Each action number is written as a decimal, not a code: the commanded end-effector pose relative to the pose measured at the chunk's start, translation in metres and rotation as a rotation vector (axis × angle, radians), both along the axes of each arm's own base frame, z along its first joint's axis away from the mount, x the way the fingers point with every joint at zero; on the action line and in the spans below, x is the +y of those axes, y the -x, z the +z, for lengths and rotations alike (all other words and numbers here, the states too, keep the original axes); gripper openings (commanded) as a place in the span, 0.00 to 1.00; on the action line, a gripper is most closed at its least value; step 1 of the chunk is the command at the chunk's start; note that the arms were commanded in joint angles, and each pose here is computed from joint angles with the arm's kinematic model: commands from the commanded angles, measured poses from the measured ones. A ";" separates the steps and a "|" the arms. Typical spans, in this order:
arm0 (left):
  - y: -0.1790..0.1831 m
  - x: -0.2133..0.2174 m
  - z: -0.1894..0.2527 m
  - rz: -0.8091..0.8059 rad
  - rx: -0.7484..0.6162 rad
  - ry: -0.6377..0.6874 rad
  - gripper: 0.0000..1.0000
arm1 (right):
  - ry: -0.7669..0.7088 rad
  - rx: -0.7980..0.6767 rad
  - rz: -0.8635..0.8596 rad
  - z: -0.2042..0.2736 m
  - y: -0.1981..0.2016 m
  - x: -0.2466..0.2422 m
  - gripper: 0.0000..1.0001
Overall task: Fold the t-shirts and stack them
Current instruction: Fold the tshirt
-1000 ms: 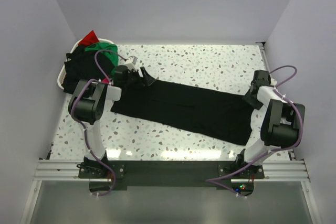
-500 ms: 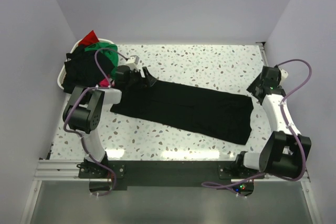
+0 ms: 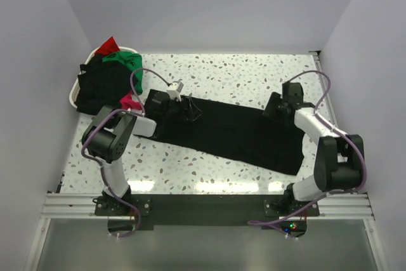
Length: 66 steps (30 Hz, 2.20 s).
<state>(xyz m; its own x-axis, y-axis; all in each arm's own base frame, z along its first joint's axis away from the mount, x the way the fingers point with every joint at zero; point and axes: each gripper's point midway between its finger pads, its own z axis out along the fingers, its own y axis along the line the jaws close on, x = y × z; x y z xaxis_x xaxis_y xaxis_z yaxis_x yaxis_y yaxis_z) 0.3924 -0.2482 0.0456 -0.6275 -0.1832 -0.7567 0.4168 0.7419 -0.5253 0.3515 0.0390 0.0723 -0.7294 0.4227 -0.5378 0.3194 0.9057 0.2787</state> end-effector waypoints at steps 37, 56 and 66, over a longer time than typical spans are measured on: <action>0.052 0.028 0.019 0.069 -0.070 -0.001 0.81 | 0.056 0.022 0.091 0.000 -0.215 0.019 0.62; 0.055 0.080 -0.005 0.253 -0.083 -0.207 0.86 | -0.009 -0.018 0.230 0.056 -0.093 0.054 0.63; 0.078 0.087 -0.025 0.268 -0.038 -0.175 0.86 | 0.037 0.105 0.179 0.001 -0.076 0.041 0.63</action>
